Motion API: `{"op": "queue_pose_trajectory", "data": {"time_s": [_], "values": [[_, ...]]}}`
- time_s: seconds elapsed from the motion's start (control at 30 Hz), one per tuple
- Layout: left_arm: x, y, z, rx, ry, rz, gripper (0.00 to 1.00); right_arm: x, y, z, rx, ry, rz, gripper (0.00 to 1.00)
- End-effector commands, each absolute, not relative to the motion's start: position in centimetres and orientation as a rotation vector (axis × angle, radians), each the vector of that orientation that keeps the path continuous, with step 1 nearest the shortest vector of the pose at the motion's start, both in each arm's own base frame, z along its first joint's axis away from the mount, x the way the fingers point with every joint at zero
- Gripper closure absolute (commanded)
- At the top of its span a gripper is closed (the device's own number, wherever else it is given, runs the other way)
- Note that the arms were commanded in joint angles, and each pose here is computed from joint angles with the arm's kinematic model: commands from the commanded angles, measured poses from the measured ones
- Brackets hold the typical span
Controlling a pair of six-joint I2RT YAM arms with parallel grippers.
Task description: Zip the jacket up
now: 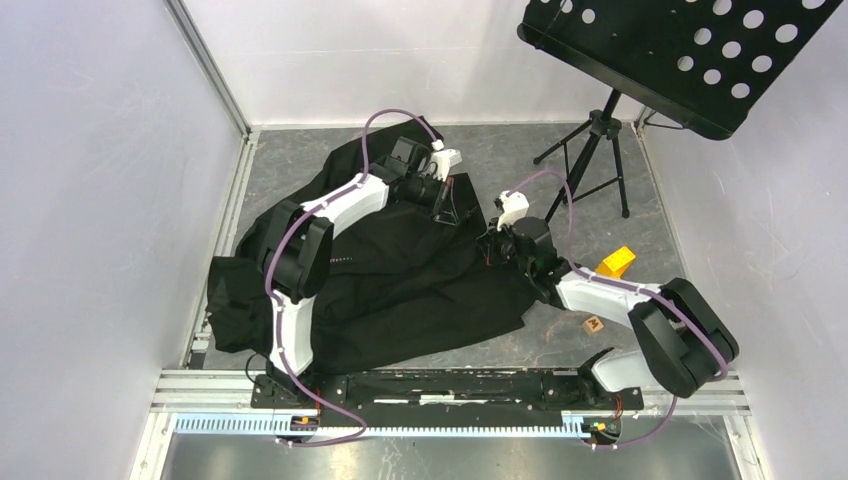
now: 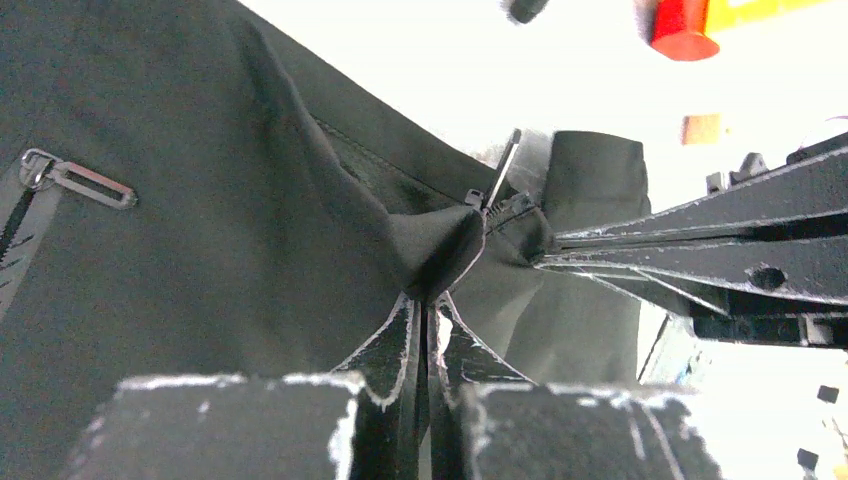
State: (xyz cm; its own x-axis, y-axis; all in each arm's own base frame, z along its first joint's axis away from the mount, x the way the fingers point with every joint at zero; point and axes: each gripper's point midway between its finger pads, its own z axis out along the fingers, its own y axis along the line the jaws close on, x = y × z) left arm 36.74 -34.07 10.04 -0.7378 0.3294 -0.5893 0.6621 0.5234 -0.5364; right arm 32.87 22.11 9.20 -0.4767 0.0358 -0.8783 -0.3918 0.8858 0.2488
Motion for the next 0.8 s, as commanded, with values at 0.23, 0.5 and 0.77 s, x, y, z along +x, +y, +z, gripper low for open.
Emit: {"op": "queue_pose_trajectory", "data": {"time_s": [0.23, 0.5, 0.77], "values": [[36.7, -33.8, 11.9, 0.857, 2.268, -1.158, 0.98, 31.6, 23.1, 9.7, -0.355, 1.931, 0.661, 1.00], [36.7, -35.2, 7.6, 0.558, 2.494, -1.181, 0.98, 32.5, 19.5, 4.2, 0.109, 2.212, 0.545, 0.87], [35.7, -36.4, 7.5, 0.585, 2.504, -1.196, 0.98, 33.5, 18.9, 3.5, 0.190, 2.272, 0.471, 0.63]]}}
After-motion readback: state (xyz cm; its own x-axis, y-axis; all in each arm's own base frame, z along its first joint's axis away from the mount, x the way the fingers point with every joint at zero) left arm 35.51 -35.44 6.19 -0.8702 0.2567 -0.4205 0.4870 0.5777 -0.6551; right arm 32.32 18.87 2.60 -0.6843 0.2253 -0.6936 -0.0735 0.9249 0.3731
